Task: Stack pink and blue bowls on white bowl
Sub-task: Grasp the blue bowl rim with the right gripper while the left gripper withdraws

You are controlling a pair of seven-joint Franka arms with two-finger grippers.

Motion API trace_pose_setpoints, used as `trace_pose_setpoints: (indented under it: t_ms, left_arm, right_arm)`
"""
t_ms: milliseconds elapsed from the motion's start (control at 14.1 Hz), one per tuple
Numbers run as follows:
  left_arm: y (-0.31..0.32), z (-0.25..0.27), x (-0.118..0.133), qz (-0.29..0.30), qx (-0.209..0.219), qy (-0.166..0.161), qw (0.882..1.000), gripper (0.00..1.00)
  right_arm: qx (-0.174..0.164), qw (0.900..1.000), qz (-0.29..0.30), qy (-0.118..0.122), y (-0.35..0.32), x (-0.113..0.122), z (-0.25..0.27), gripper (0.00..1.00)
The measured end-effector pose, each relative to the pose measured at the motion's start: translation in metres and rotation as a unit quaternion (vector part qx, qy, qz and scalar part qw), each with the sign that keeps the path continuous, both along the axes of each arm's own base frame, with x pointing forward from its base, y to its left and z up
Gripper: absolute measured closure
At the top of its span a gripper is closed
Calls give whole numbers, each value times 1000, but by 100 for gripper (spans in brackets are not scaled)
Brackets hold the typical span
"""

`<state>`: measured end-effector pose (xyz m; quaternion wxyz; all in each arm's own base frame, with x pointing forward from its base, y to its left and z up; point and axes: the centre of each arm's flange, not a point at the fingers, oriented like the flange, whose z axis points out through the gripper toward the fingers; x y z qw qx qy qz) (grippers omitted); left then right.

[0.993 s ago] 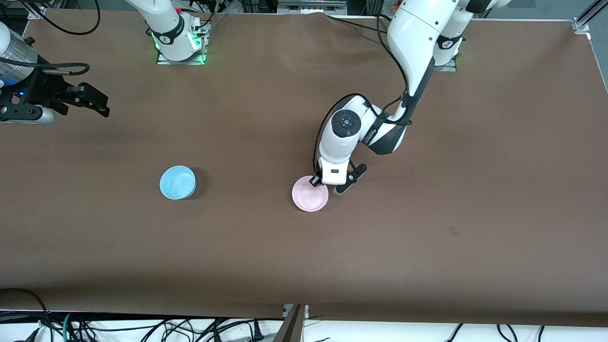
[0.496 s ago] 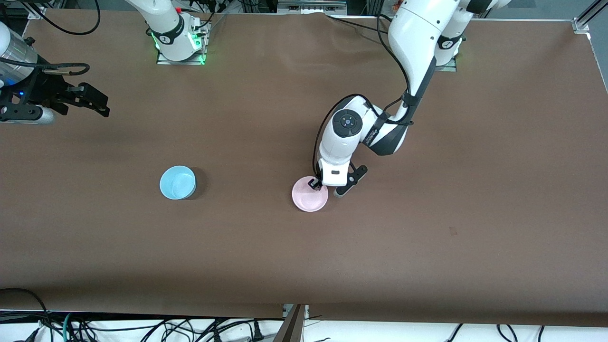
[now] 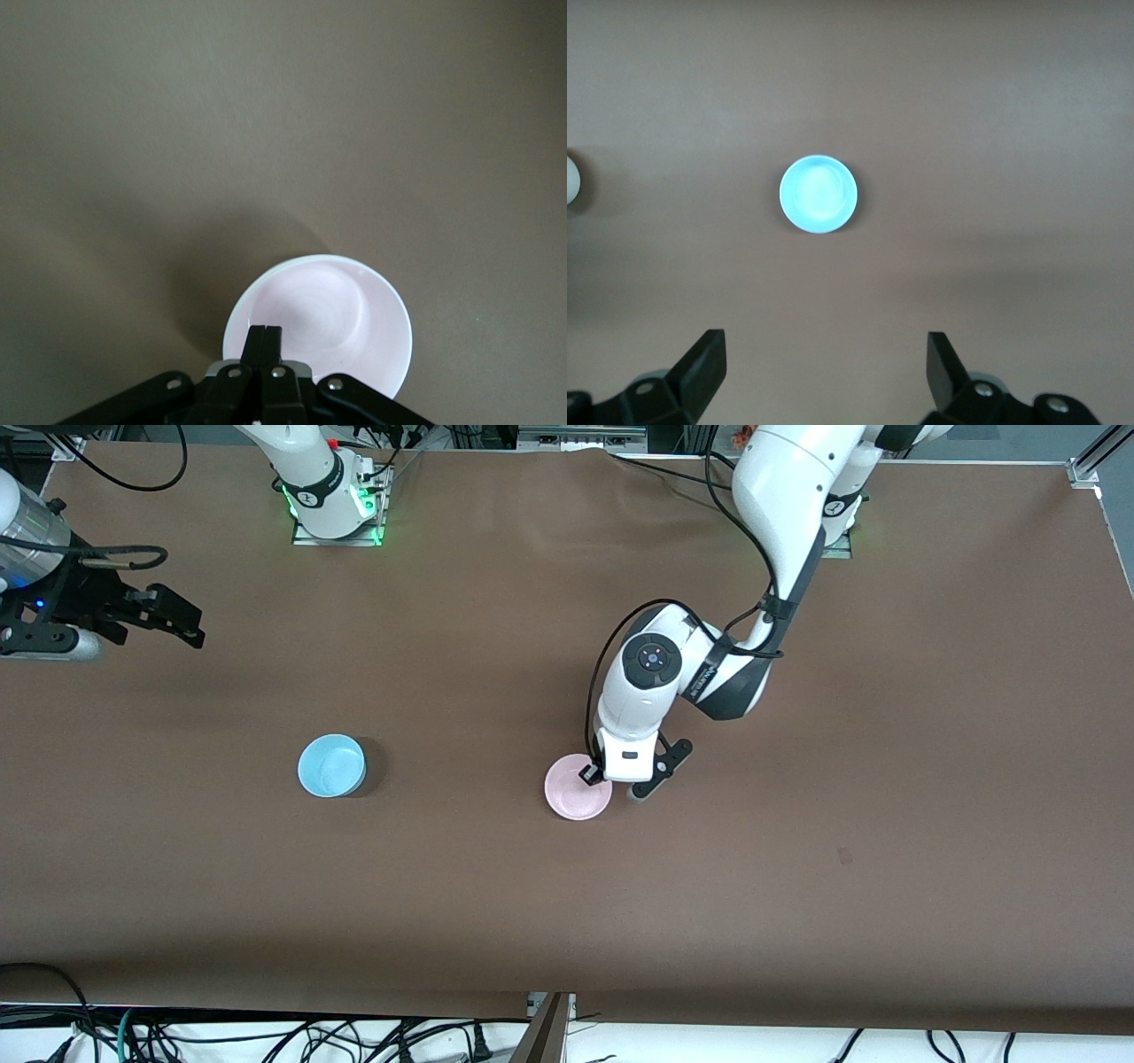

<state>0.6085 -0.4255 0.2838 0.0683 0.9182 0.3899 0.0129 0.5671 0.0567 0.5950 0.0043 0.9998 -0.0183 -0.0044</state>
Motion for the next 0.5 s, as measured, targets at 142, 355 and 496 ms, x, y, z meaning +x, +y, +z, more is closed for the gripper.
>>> trace_pose_setpoints:
  t_ms: [142,355,496]
  left_arm:
    - [16,27,19,-6,-5,15,1000,99]
    - [47,63,43,-32,-6,27,999,99]
    - [74,92,58,-42,-14,20,999,99]
  right_arm:
    - [-3,1000,0,17,3,19,-35,0]
    - [-12,998,4,62,10,44,-104,0]
    - [-17,996,4,91,7,62,-165,0]
